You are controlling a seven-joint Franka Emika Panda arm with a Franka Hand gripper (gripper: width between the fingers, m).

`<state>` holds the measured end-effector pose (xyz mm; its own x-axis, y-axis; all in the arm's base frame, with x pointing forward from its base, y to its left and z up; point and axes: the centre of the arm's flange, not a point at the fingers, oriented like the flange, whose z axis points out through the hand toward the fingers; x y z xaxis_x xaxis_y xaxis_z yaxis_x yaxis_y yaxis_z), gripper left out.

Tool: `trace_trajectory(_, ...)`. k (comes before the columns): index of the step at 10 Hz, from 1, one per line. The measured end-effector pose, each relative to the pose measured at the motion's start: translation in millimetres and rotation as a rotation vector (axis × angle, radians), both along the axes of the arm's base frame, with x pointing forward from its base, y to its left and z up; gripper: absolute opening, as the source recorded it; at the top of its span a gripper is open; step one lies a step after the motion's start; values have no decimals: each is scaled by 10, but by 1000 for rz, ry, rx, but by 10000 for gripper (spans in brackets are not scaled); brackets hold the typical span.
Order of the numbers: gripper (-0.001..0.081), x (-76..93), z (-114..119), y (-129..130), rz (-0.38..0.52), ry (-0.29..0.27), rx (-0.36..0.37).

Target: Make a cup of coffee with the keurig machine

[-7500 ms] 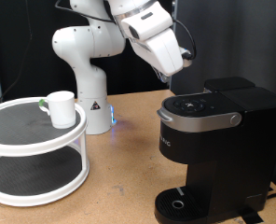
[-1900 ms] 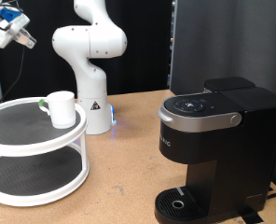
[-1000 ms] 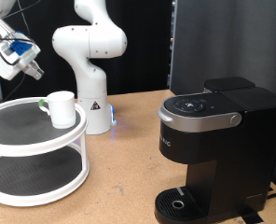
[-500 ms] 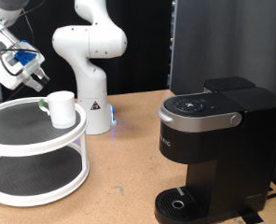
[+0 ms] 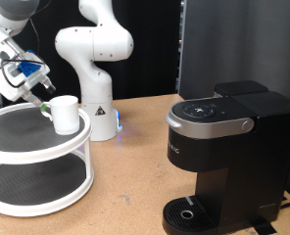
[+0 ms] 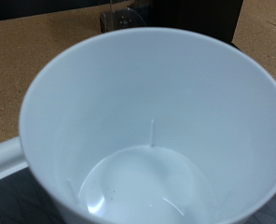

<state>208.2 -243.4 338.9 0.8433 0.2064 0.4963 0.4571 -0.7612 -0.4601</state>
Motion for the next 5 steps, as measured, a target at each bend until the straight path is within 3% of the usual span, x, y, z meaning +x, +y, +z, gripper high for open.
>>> trace_trajectory(1, 799, -16, -33, 5, -4, -4, -6)
trace_trajectory(5, 802, -39, -106, -4, -29, -14, -23)
